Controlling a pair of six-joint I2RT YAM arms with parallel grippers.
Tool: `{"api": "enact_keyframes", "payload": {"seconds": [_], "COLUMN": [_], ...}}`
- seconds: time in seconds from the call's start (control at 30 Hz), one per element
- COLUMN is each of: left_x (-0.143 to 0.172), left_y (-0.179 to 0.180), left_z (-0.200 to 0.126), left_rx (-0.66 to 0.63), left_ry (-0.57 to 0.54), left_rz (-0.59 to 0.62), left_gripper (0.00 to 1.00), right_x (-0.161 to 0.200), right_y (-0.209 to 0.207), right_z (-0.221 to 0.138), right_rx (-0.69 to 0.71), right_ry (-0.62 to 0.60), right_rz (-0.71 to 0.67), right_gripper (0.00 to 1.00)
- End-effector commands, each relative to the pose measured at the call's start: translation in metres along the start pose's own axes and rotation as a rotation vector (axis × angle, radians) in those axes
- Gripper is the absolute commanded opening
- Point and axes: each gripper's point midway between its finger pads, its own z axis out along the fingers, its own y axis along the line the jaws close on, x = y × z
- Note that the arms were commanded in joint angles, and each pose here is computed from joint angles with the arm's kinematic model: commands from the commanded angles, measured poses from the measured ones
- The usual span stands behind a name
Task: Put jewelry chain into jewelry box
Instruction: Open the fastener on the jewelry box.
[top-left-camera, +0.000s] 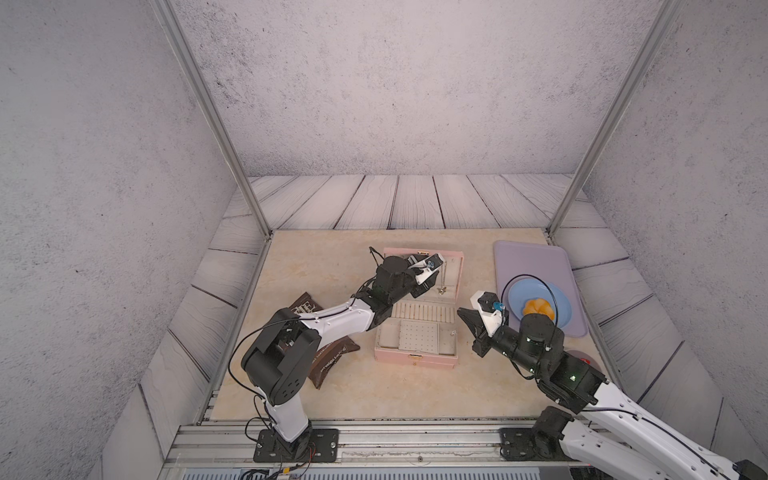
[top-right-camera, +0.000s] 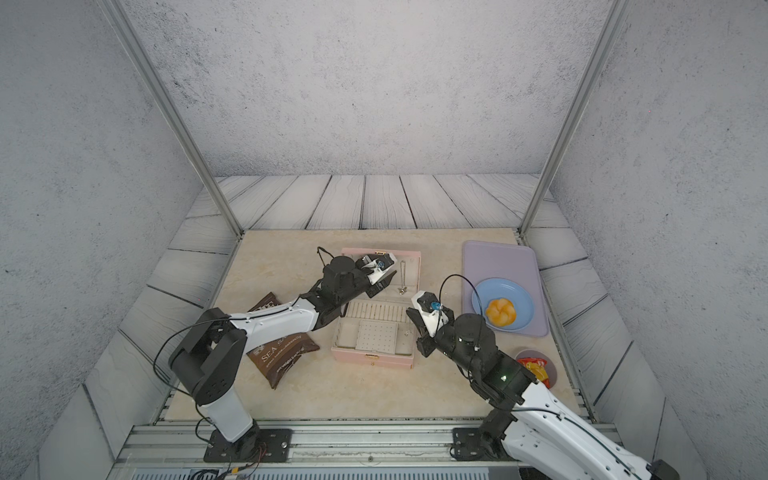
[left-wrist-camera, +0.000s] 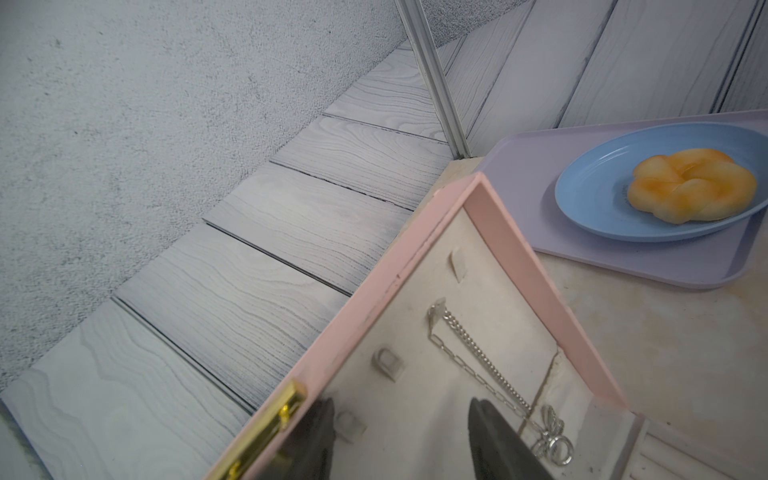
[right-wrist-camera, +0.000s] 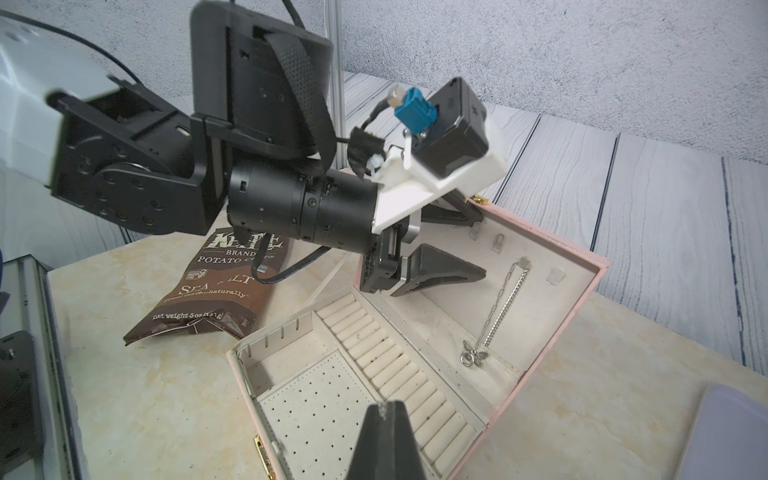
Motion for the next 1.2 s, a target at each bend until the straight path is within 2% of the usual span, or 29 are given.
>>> {"api": "enact_keyframes", "payload": {"seconds": [0.0,0.17,0.33,0.53,0.73,1.07,1.17], "left_x": [-0.009,0.007,0.028,0.054,0.080,0.100,0.095], "left_y": [0.001,-0.022,-0.036,-0.045,-0.051,-0.054,-0.051], "left_z": [0.005,-0.001,-0.014,-0.021,-0.020,-0.024,-0.024], "left_rx": [0.024,0.142,0.216,0.239,0.244,0.253,0.229], "left_ry": [-0.023,0.036,0.141,0.265,0.407,0.482,0.467], "left_rz": [0.028,0.140,0.289,0.468,0.596,0.612,0.590], "left_gripper": [0.57,0.52,0.41,0.34,0.27,0.23,0.24], "right_x": [-0.005,-0.003,-0.001,0.000,0.003,0.003,0.002], "right_y": [0.002,0.002,0.002,0.002,0.001,0.000,0.000], "right_z": [-0.003,-0.005,-0.004,-0.003,-0.003,-0.003,-0.003], "right_rx": [-0.008,-0.010,-0.009,-0.007,-0.001,0.001,0.002], "right_ry": [-0.030,-0.031,-0.025,-0.020,-0.015,-0.015,-0.018], "right_rz": [-0.008,-0.011,-0.012,-0.015,-0.015,-0.012,-0.012], "right_gripper": [0.00,0.00,0.00,0.00,0.00,0.00,0.00]}}
